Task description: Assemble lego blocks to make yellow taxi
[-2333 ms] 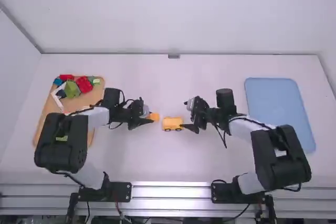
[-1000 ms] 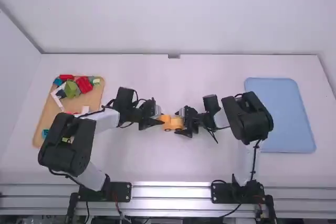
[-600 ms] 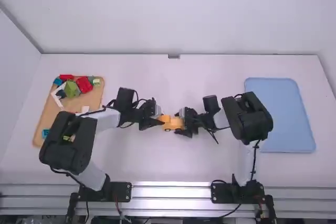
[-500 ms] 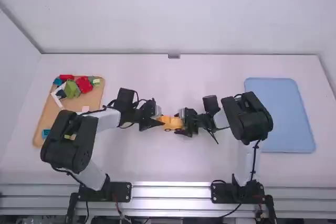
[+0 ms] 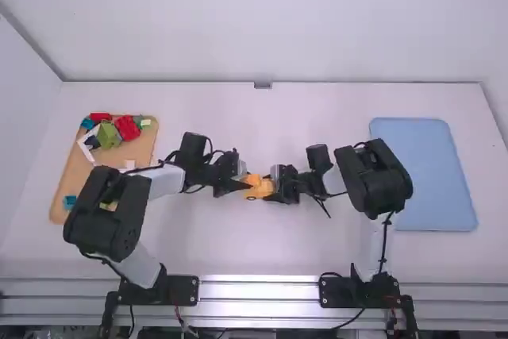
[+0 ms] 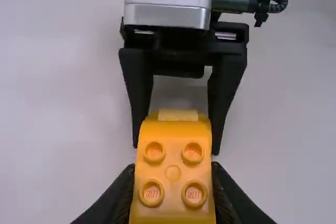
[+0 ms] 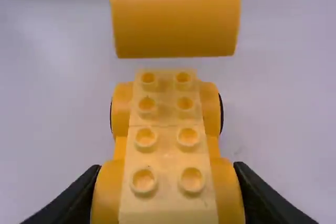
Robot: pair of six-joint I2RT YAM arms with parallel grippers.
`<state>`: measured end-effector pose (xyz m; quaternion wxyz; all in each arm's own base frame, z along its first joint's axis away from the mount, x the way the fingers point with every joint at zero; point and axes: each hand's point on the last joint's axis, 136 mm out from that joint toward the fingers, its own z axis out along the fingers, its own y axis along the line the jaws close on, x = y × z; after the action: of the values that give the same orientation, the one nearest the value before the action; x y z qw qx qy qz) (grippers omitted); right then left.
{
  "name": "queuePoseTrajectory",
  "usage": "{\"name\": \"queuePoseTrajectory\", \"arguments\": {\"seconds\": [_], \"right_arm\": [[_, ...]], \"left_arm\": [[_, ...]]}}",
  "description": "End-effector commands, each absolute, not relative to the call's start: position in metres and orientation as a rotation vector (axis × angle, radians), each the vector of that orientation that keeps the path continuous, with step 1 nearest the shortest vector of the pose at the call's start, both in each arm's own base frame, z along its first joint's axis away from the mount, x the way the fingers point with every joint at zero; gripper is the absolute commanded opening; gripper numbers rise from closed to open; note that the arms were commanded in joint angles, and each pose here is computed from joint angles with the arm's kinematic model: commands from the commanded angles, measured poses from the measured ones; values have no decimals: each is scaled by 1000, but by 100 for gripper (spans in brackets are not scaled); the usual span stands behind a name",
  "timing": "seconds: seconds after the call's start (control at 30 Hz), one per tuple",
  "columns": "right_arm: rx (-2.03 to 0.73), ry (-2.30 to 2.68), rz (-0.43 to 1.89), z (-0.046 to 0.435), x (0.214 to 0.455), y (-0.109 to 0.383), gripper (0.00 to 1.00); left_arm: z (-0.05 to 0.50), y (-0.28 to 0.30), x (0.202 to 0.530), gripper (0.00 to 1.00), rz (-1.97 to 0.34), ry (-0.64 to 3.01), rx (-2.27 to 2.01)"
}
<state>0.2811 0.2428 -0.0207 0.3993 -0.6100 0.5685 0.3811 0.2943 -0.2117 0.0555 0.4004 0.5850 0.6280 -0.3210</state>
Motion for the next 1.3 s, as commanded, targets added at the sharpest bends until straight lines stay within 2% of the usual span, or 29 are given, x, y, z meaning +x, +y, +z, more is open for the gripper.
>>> {"name": "queuePoseTrajectory", "arguments": {"seconds": [0.0,0.3,1.27], "right_arm": [[-1539,1456,981,-25,278,241,37],[-1541,1456,989,-25,276,243,38],[-1530,1470,1002,-24,276,244,39]], "left_arm": [[49,-221,289,2,-854,1578,1500],[30,-226,298,2,-886,1606,1454],[12,-234,288,2,-975,1615,1457]]}}
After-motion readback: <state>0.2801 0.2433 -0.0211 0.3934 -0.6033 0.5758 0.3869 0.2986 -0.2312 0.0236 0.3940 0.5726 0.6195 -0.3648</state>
